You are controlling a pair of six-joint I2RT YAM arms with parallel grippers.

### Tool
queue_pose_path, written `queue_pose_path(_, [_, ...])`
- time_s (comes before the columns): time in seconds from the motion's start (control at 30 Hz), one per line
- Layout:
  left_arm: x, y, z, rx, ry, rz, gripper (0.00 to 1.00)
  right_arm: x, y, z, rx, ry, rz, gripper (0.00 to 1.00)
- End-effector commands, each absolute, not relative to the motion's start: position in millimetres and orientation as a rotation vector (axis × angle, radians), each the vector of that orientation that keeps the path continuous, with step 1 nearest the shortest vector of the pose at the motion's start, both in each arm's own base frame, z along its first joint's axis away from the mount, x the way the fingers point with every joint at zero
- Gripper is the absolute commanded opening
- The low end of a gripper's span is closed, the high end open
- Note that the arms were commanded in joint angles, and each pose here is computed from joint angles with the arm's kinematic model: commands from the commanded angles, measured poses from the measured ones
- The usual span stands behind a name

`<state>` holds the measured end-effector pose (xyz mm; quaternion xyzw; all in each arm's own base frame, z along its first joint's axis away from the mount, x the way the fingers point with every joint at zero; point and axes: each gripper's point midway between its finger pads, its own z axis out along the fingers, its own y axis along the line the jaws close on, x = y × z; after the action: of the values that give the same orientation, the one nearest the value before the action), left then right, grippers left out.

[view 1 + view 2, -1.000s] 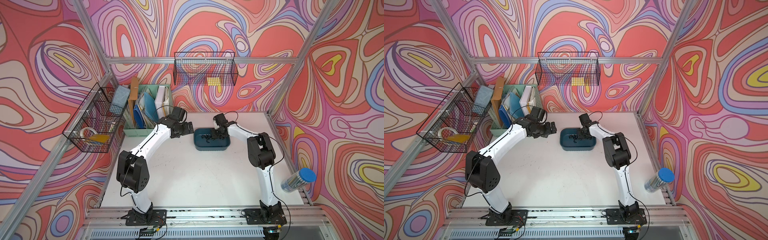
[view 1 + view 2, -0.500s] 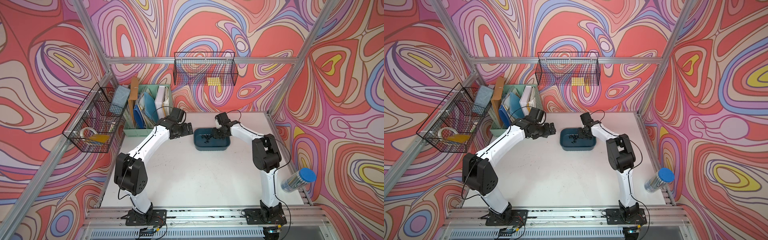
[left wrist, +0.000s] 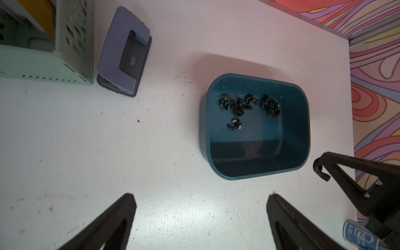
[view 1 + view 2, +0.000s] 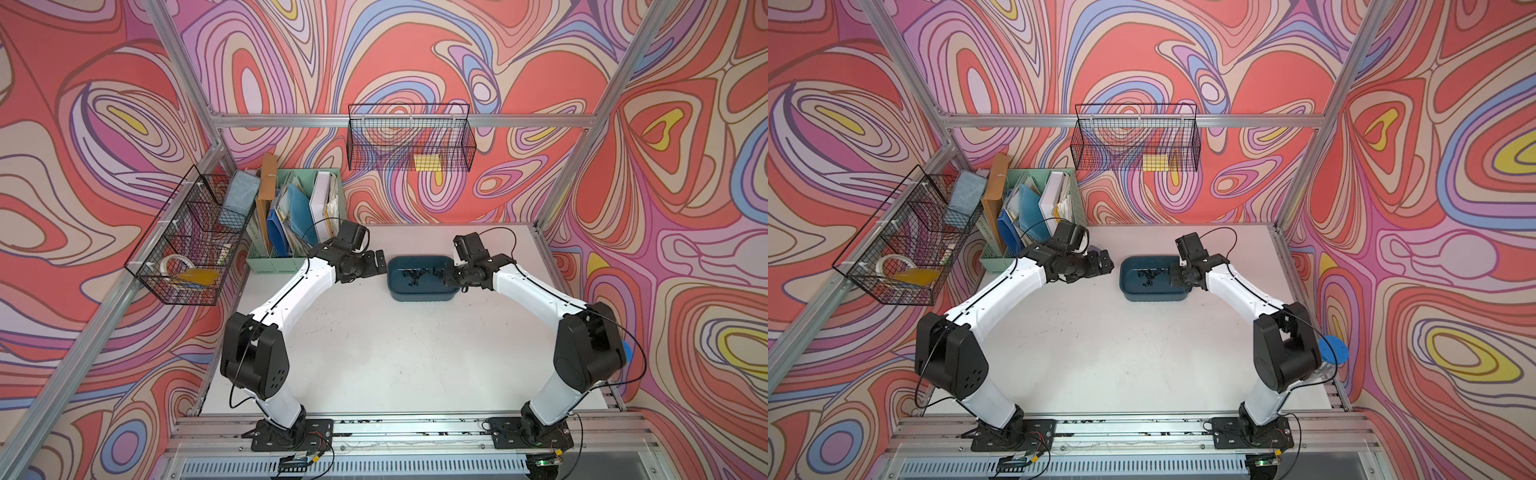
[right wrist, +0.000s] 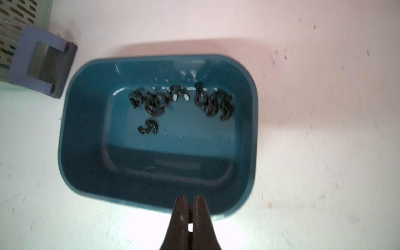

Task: Take out the wing nut from the storage box
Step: Place the wing nut at the center of the board.

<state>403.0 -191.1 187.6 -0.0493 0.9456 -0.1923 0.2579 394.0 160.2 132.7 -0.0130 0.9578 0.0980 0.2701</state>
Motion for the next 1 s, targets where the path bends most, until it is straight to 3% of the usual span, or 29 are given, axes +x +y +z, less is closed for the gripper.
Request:
queue_pose_path(0.0, [401.5, -199.6, 201.0, -0.066, 2.522, -0.574, 0.99, 367.6, 150.1, 129.1, 0.042, 2.606, 0.229, 0.00])
queue_pose_path(0.23, [397.7, -206.5, 197.8, -0.037, 2.536, -0.574, 0.99, 335.7, 139.9, 112.5, 0.079, 2.644, 0.201, 0.00])
queue_pose_path(0.97, [387.7, -217.3, 197.8, 0.000, 2.552, -0.587, 0.99, 305.6, 133.6, 60.4, 0.090, 2.735, 0.170, 0.00])
